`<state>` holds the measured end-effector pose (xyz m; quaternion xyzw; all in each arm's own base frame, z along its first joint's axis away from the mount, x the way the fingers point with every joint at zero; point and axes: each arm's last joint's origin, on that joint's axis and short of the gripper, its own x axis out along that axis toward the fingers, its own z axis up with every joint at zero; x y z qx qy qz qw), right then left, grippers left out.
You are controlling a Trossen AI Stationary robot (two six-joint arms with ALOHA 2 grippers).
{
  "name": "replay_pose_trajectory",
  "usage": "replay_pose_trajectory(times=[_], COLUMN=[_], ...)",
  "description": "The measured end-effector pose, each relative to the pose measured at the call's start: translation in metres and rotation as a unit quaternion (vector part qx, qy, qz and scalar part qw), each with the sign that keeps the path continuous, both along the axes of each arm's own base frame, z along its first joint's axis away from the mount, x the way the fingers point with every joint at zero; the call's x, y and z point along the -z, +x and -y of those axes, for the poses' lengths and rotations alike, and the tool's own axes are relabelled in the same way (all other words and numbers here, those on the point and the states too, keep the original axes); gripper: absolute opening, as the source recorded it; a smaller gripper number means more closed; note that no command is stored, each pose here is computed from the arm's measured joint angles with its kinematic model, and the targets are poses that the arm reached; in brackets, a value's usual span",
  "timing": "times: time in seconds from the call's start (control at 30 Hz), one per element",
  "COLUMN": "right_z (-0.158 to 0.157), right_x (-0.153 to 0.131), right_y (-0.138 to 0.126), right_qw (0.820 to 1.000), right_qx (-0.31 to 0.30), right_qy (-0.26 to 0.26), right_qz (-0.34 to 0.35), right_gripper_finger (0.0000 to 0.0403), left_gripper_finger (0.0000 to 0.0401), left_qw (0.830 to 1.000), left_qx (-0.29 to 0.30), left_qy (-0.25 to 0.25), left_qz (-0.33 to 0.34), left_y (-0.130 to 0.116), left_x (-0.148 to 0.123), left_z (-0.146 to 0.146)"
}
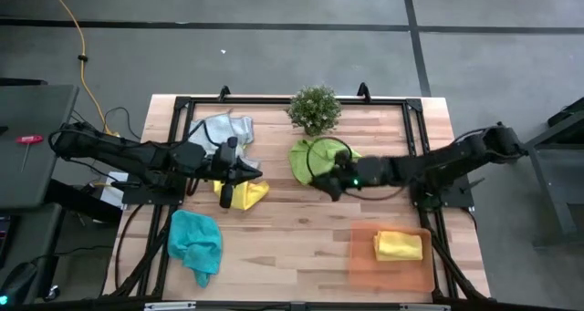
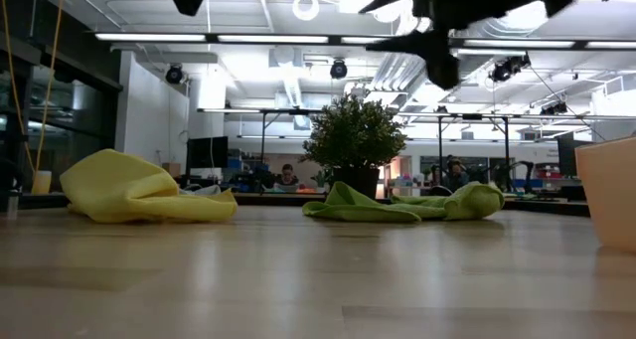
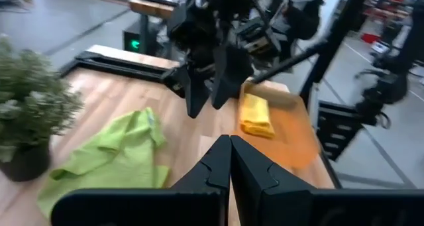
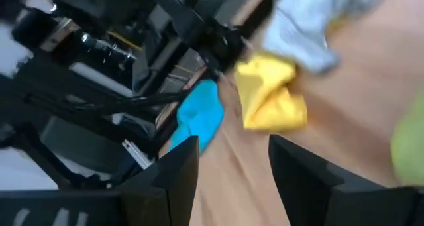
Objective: Fold microfiber towels
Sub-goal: Fold the yellow microfiber towel
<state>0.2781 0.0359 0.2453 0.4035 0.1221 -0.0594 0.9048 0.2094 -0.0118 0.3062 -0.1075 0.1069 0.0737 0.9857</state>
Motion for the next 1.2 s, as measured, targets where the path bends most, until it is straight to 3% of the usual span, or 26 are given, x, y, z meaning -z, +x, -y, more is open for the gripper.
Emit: replay_pose_trajectory(times=[0.37, 0.67, 0.83, 1.0, 1.2], right_z=[0.027, 0.029, 0.029, 0.029, 0.029], right_x=[-0.039, -0.041, -0.041, -0.04, -0.037], right_y=[0.009, 0.009, 0.009, 0.009, 0.007], right_qw=[0.983, 0.98, 0.981, 0.982, 0.979], right_qx=[-0.063, -0.073, -0.071, -0.069, -0.071], right_qy=[-0.141, -0.151, -0.148, -0.139, -0.139], right_qz=[-0.094, -0.105, -0.105, -0.111, -0.129], right_gripper_finger=[0.0174, 0.0174, 0.0174, 0.0174, 0.0174], left_gripper_finger=[0.0, 0.0008, 0.0057, 0.0125, 0.0182], left_qw=[0.999, 0.997, 0.989, 0.952, 0.917], left_qx=[-0.035, -0.044, -0.053, -0.028, 0.019], left_qy=[0.022, 0.06, 0.034, -0.005, -0.028], left_qz=[0.004, -0.016, -0.135, -0.305, -0.397], left_y=[-0.003, 0.003, 0.022, 0.039, 0.055], left_x=[-0.002, 0.003, 0.029, 0.071, 0.118], left_z=[0.002, -0.001, -0.02, -0.046, -0.074])
